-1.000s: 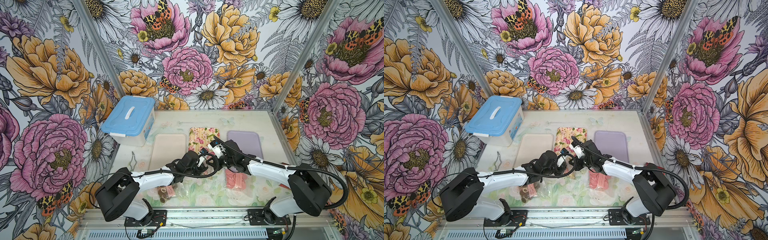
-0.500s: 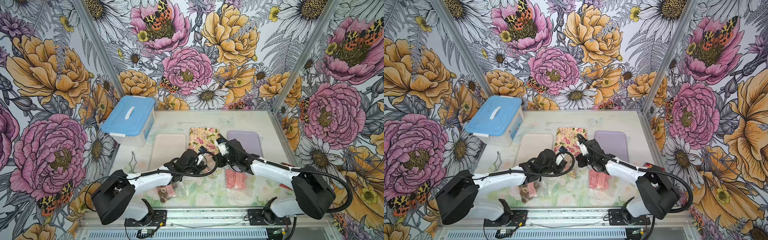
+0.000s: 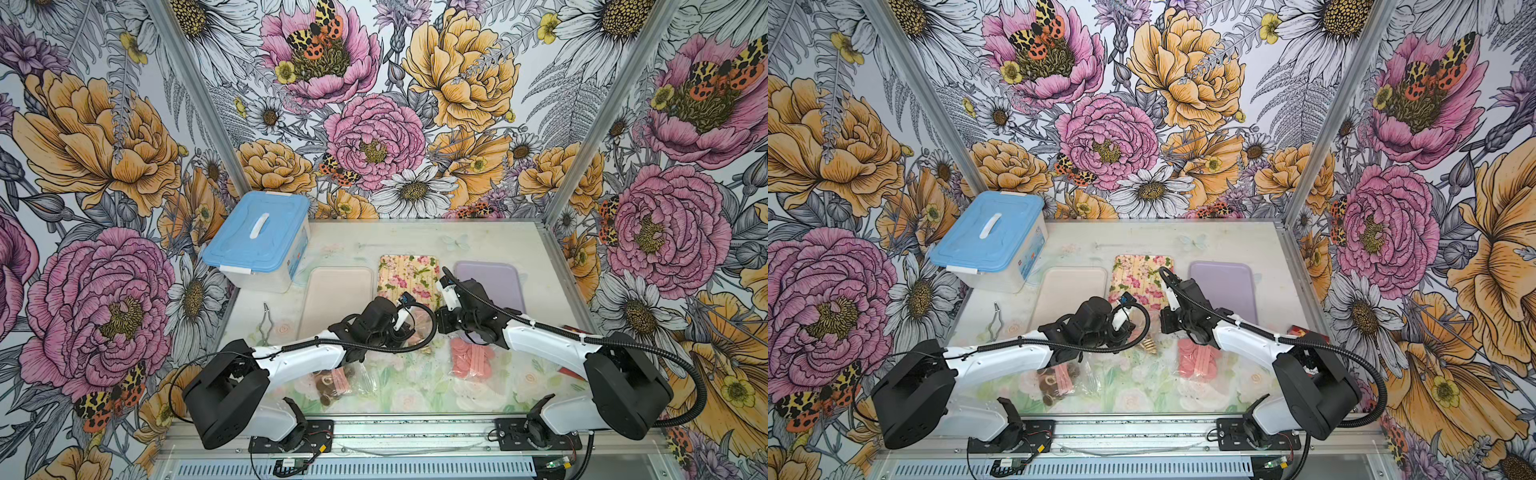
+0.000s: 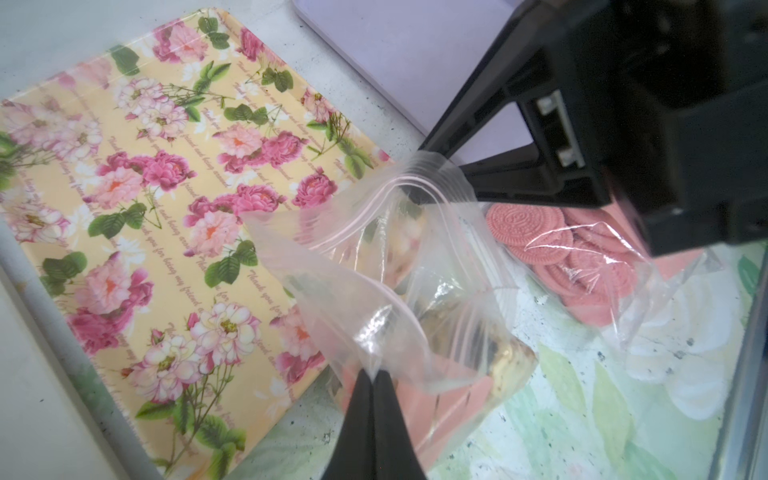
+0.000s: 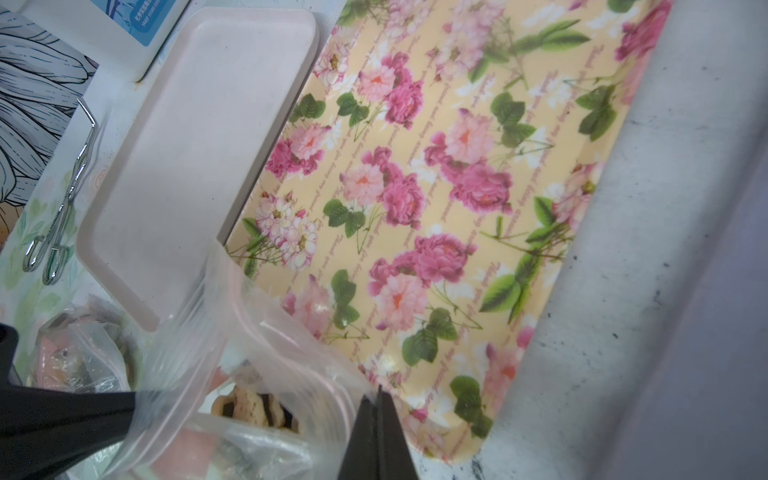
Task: Pour cookies out of the ziploc bag
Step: Open the ziploc bag at the center of the board, then adjust the ziploc bag on the tray.
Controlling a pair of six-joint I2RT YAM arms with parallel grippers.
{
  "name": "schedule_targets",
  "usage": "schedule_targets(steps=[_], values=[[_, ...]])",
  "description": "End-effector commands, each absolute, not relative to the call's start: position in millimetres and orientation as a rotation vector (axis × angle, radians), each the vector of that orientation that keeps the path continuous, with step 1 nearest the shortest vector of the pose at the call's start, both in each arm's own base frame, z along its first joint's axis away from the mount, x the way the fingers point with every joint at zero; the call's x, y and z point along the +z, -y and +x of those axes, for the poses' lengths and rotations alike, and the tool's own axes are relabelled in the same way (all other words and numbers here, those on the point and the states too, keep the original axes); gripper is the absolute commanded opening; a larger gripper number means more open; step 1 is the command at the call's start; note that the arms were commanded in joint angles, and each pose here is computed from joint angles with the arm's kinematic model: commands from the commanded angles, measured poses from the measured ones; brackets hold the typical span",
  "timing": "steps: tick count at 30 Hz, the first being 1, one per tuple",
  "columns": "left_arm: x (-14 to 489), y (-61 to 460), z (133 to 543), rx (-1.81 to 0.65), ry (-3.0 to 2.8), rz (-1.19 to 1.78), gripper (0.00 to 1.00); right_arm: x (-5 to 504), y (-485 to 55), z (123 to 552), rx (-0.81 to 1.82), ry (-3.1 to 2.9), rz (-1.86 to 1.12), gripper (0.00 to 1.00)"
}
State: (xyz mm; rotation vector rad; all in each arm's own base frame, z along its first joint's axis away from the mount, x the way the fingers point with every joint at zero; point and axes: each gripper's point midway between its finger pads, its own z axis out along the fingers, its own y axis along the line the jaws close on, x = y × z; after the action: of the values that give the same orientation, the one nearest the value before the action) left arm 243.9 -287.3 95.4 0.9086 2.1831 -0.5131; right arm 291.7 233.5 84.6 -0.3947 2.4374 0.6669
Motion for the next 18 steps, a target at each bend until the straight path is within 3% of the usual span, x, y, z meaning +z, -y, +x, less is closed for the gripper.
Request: schedule_targets(steps=[1, 13, 14, 18], values=[[113, 287, 236, -0.572, -2.129, 0.924, 0.0, 88, -222, 304, 0.613, -2.428, -0.33, 0.0], [124, 286, 234, -0.613, -2.086, 0.886, 0.0, 101, -222, 305, 0.662, -2.381, -0.312, 0.0], [125, 286, 234, -0.617, -2.085, 0.88, 0.0, 103, -219, 307, 0.663, -2.37, -0.298, 0.03], [142, 283, 240, -0.617, -2.059, 0.791, 0.0, 115, -213, 311, 0.704, -2.329, -0.256, 0.31]])
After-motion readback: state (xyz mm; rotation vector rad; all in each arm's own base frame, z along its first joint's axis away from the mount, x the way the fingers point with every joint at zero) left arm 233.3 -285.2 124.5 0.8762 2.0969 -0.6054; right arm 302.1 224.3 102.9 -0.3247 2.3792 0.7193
